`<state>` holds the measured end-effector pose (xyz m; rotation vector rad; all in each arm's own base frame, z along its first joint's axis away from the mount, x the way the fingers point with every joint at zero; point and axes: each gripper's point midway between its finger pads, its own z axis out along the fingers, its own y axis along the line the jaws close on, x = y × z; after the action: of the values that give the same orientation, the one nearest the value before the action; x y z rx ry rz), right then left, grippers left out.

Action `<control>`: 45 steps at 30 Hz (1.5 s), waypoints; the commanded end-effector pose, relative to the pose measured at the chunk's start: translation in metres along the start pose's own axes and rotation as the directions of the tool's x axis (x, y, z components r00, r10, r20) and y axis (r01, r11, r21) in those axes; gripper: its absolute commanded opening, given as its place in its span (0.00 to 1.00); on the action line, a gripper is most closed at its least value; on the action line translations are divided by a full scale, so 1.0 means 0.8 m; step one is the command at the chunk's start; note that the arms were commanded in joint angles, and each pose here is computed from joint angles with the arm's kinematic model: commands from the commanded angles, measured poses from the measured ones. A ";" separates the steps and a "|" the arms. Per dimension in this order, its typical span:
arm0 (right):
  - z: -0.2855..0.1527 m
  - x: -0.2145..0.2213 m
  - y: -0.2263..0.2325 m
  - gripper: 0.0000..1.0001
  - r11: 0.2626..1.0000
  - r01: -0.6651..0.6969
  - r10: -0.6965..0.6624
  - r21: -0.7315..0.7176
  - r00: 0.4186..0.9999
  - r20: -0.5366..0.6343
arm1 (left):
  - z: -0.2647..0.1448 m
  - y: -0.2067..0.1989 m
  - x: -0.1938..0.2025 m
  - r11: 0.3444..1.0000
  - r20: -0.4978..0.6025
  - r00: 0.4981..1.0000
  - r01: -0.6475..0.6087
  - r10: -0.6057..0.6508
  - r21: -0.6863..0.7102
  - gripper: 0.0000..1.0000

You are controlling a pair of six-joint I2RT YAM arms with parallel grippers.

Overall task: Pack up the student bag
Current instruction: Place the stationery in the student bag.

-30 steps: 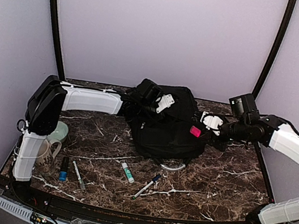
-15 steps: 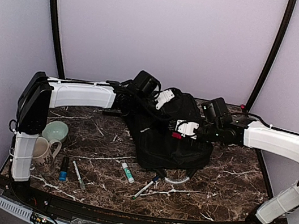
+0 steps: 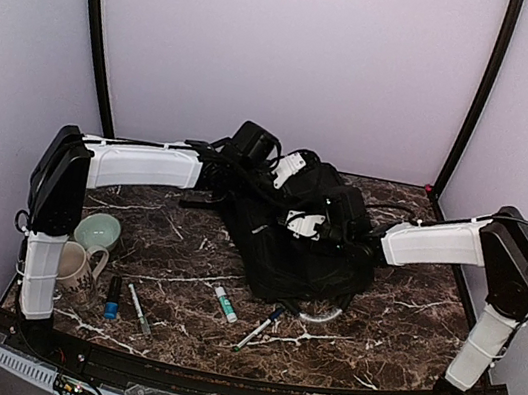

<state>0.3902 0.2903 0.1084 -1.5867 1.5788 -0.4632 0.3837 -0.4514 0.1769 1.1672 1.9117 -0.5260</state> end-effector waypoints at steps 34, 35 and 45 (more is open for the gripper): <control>-0.045 -0.002 -0.040 0.63 0.912 -0.378 0.399 -0.161 0.908 0.128 | -0.040 -0.010 -0.019 0.998 0.129 0.991 0.029 -0.036 0.059 0.00; -0.040 -0.002 -0.045 0.61 0.907 -0.392 0.410 -0.153 0.904 0.122 | -0.041 -0.010 -0.019 0.998 0.130 0.991 0.028 -0.036 0.059 0.00; -0.033 -0.010 -0.077 0.10 0.886 -0.437 0.459 -0.154 0.873 0.163 | -0.051 -0.007 -0.013 0.999 0.127 0.992 0.026 -0.028 0.019 0.23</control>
<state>0.3912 0.2758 0.1502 -1.3035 1.8014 -0.0078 0.3765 -0.4366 0.1619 1.1172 1.9007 -0.5882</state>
